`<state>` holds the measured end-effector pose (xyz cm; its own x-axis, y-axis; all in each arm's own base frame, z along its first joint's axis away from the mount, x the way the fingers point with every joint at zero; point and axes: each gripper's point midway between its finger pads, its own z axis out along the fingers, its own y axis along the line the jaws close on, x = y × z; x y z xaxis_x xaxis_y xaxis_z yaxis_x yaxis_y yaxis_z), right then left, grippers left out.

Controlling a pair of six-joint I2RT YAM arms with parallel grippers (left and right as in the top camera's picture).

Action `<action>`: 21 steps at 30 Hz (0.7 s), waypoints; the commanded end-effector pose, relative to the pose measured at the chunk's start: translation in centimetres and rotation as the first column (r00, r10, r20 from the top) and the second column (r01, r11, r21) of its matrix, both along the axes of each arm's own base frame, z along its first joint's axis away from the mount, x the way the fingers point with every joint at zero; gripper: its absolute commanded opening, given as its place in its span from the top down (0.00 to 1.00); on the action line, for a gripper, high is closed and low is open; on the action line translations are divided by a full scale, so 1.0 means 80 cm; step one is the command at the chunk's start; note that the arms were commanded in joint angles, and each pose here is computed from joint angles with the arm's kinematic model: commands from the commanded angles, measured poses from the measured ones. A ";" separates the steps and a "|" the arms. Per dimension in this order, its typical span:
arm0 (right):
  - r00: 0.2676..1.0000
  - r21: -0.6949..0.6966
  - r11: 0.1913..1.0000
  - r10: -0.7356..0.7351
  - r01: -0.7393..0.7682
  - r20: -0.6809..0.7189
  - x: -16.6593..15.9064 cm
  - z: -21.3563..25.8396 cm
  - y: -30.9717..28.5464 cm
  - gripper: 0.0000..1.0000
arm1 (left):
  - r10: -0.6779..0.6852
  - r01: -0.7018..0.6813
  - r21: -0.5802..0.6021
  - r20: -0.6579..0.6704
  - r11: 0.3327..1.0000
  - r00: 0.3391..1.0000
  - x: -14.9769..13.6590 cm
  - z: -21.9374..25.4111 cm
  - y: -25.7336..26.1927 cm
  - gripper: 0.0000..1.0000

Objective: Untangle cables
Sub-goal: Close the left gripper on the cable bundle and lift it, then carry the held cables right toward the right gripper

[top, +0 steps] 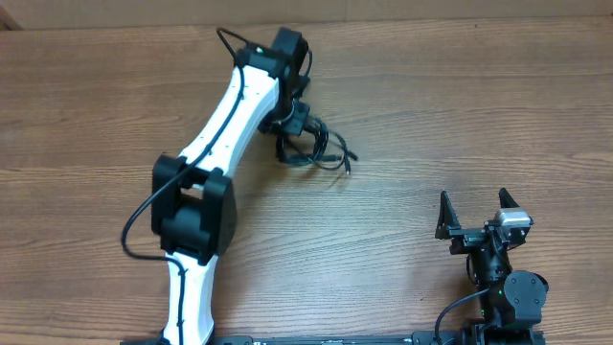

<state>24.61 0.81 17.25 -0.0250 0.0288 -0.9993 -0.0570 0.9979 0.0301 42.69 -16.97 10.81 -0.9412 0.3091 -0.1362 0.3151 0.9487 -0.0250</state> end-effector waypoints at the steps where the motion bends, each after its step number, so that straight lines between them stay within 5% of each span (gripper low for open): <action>1: 1.000 -0.012 1.000 -0.010 0.010 0.004 0.000 -0.002 -0.002 0.00 | 0.076 -0.060 -0.092 0.177 0.994 0.981 0.005 0.114 0.001 0.96; 14: 1.000 -0.012 1.000 -0.010 0.010 0.005 0.000 -0.002 -0.002 0.00 | 0.104 -0.049 -0.165 0.344 0.985 0.933 -0.108 0.278 0.048 0.96; 21: 1.000 -0.012 1.000 -0.010 0.010 0.005 0.000 -0.002 -0.002 0.00 | 0.289 -0.258 -0.140 0.302 0.956 0.908 -0.171 0.292 0.091 0.95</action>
<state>24.61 0.81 17.24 -0.0254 0.0291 -0.9993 -0.0570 0.9979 0.0306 29.80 -10.71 33.69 -0.8832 0.1353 -0.4491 0.1734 0.9838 -0.0447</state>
